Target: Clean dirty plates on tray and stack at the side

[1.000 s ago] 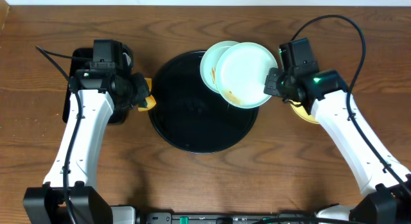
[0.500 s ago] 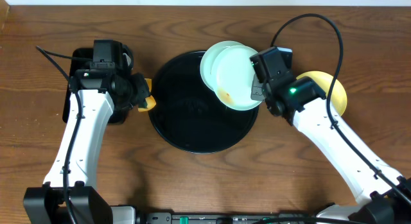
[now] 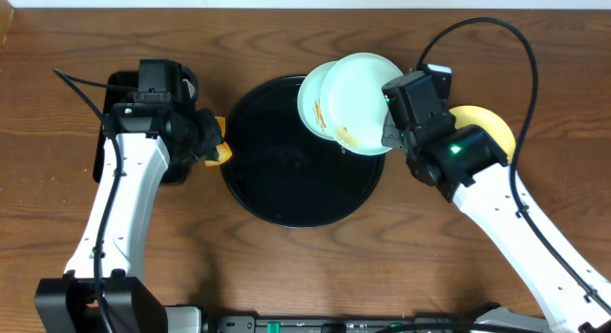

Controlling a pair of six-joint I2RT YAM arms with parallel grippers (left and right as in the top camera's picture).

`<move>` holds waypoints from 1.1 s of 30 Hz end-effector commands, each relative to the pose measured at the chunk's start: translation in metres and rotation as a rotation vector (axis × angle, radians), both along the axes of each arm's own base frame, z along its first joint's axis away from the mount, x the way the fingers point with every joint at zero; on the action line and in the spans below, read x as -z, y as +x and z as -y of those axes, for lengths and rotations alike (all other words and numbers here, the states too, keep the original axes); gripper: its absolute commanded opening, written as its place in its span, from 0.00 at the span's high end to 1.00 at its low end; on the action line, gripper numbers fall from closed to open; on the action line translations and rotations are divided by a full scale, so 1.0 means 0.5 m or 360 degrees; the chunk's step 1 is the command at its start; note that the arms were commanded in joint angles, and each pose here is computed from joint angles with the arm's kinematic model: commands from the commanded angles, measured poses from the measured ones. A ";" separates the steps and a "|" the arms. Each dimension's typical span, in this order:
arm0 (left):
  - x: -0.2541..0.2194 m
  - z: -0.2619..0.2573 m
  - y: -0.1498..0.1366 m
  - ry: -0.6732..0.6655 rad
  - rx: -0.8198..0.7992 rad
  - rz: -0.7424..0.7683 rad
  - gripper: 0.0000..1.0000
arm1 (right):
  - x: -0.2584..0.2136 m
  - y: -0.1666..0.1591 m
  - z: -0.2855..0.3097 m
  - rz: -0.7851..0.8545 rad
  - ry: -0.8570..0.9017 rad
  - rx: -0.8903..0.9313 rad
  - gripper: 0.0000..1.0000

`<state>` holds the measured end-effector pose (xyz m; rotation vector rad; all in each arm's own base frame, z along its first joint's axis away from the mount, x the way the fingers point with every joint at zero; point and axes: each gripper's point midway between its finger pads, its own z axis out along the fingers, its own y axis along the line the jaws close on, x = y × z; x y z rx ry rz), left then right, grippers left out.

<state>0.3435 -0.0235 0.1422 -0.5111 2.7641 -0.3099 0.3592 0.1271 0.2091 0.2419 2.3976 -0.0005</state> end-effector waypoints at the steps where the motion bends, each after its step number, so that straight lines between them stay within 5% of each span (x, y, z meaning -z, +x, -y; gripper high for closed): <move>1: -0.007 0.004 0.003 -0.0013 0.0020 0.0015 0.93 | -0.032 -0.007 0.009 0.0087 -0.0039 0.0043 0.99; 33: -0.007 0.004 0.003 -0.0013 0.0020 0.0015 0.93 | -0.088 -0.020 -0.031 0.0317 -0.0329 -0.0039 0.99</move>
